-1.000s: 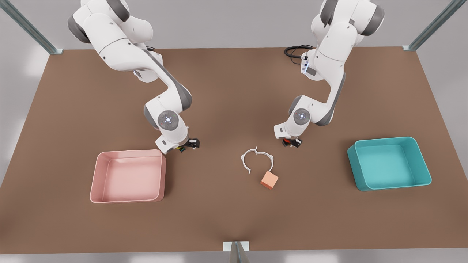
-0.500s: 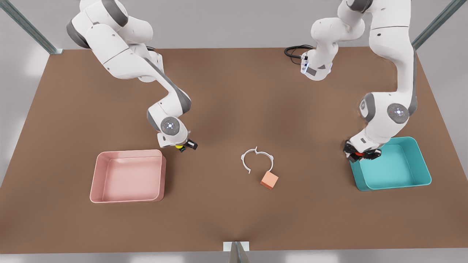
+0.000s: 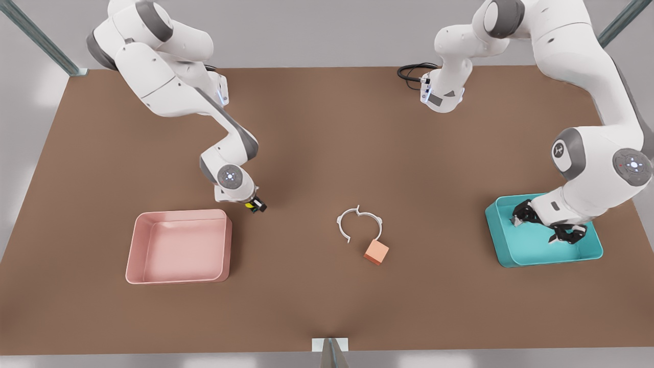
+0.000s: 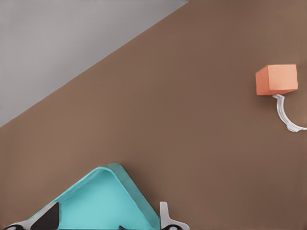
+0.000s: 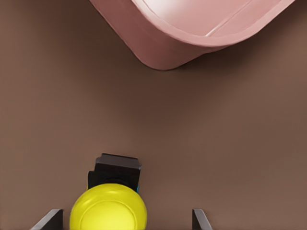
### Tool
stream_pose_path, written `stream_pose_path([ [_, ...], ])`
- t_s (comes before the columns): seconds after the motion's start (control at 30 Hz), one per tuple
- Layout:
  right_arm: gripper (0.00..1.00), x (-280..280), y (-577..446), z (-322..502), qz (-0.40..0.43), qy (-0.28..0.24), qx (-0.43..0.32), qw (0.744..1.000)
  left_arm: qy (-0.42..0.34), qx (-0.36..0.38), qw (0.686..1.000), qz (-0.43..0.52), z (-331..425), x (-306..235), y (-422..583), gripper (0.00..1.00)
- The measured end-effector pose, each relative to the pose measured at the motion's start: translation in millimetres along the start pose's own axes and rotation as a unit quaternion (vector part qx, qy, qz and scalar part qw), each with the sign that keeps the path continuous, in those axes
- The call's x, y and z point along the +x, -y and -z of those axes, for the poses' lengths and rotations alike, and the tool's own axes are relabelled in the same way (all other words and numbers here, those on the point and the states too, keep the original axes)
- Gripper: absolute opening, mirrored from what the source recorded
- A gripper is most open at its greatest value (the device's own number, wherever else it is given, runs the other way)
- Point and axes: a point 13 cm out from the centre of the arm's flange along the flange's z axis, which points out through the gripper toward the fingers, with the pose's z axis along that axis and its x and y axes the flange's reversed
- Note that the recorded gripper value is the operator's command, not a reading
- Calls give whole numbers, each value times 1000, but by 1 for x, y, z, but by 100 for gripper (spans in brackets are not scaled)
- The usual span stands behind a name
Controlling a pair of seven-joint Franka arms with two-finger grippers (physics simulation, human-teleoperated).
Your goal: Place the red button in the blue storage box with the left arm, and place the yellow button in the pink storage box with the right arm
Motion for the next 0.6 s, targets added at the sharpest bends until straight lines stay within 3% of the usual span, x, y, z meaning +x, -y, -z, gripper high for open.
stream_pose_path([
  [0.07,100,1,-2,-6,1,3,-2,1000,11,-8,1000,17,53,-10,41,100],
  [0.27,100,0,1,-21,-8,5,-2,1000,-9,11,995,104,78,-29,89,100],
  [0.47,67,7,1,-32,-16,0,-3,1000,-37,19,980,195,77,-20,95,100],
  [0.6,60,6,0,-32,-20,2,-6,1000,-49,21,969,241,75,-16,98,100],
])
